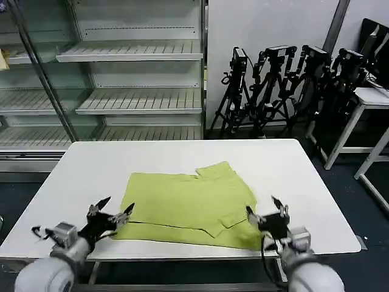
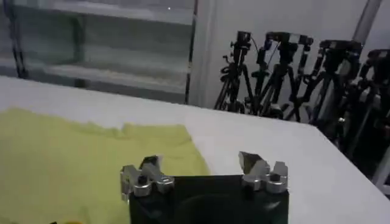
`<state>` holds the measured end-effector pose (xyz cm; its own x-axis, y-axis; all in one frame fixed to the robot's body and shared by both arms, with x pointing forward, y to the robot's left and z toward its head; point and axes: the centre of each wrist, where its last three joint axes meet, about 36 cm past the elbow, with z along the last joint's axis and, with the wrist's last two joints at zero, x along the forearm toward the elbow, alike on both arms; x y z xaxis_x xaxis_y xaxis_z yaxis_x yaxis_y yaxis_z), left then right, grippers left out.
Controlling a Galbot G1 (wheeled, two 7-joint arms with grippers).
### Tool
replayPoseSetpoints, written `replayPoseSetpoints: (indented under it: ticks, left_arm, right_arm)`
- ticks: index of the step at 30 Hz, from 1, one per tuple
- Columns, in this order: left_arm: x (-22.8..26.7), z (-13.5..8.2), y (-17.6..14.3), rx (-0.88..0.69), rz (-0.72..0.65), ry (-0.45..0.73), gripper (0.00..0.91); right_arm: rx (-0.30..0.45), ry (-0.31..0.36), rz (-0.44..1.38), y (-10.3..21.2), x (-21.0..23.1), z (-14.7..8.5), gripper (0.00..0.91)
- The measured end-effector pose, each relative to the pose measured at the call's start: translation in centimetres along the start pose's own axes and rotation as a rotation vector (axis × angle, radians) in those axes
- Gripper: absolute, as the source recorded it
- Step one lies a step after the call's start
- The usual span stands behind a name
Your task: Fold and organize the clothes.
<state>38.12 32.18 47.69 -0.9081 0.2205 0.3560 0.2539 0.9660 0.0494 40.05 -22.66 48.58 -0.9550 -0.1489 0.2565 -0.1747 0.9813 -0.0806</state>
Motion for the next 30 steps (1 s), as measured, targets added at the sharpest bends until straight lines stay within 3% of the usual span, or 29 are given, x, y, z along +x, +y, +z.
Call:
replayPoseSetpoints:
  ticks: [17, 30]
  left_arm:
    - [-11.6, -1.2, 5.9, 0.032, -0.01, 0.069, 0.907]
    - [-15.7, -1.9, 7.8, 0.06, -0.01, 0.11, 0.907]
  right_arm:
    - [-0.072, 0.079, 0.022, 2.1, -15.8, -2.3, 0.907]
    - [-0.083, 0.16, 0.046, 3.8, -21.6, -2.7, 0.907]
